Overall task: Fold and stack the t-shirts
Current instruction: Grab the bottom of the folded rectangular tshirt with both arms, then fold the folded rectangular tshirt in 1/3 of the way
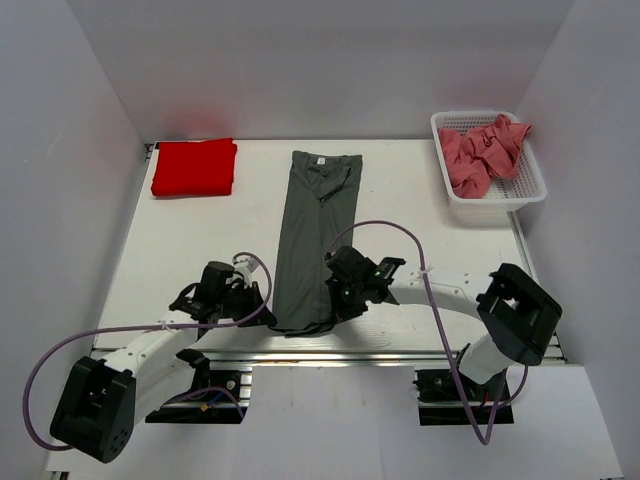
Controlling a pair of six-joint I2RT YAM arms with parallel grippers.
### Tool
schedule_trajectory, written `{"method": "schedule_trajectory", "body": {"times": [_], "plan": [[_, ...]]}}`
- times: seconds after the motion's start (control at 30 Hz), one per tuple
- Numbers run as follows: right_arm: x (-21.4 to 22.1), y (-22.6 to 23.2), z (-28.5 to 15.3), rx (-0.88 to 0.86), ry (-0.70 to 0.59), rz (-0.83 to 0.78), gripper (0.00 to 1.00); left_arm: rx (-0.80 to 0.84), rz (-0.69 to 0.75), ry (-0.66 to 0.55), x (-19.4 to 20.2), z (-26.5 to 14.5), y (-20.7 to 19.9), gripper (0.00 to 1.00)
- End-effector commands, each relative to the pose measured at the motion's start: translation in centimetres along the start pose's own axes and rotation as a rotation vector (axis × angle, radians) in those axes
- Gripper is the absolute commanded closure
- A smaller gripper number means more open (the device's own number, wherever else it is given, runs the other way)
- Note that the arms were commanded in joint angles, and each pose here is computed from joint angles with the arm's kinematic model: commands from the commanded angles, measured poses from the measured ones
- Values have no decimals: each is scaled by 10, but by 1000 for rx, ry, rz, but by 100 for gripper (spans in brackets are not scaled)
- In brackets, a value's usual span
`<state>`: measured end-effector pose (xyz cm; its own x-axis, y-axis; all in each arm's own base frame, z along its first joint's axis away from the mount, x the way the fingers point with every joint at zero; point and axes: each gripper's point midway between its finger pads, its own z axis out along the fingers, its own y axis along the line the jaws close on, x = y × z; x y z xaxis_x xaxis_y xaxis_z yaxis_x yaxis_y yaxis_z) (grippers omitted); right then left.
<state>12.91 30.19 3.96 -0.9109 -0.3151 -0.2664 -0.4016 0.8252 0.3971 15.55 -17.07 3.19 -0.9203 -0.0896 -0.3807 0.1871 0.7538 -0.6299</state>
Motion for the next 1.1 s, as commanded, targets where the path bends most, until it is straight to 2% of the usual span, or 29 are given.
{"method": "schedule_trajectory", "body": {"times": [0.0,0.07,0.1,0.17,0.2,0.3,0.4,0.5,0.73,0.77,0.87,0.93,1.07], "plan": [[-7,0,-9,6,-38,-45,100,66,38,27,-3,-1,-20,100],[-18,3,-11,8,-66,-59,100,66,38,27,-9,2,-22,100],[-21,0,-11,33,-76,-47,100,60,70,-8,-25,1,-29,100],[-39,-6,-15,98,-136,-29,100,-32,62,-45,-41,-2,-21,100],[-43,-22,-17,181,-152,-6,100,-50,74,-87,-60,-6,-27,100],[-66,-25,-25,217,-208,3,100,-68,85,-202,-97,-14,-40,100],[-111,-18,-42,231,-313,-14,100,-104,80,-254,-123,-13,-43,100],[-134,-29,-46,283,-351,-16,100,-191,55,-299,-153,-17,-36,100],[-192,-55,-56,348,-406,-1,100,-250,36,-326,-206,6,-38,100],[-196,-54,-56,332,-405,0,100,-250,43,-360,-225,4,-46,100],[-224,-67,-60,340,-433,36,100,-265,51,-351,-250,19,-45,100],[-233,-70,-58,331,-438,51,100,-296,37,-316,-254,34,-36,100],[-251,-80,-54,305,-429,54,100,-302,29,-318,-278,47,-36,100]]}}
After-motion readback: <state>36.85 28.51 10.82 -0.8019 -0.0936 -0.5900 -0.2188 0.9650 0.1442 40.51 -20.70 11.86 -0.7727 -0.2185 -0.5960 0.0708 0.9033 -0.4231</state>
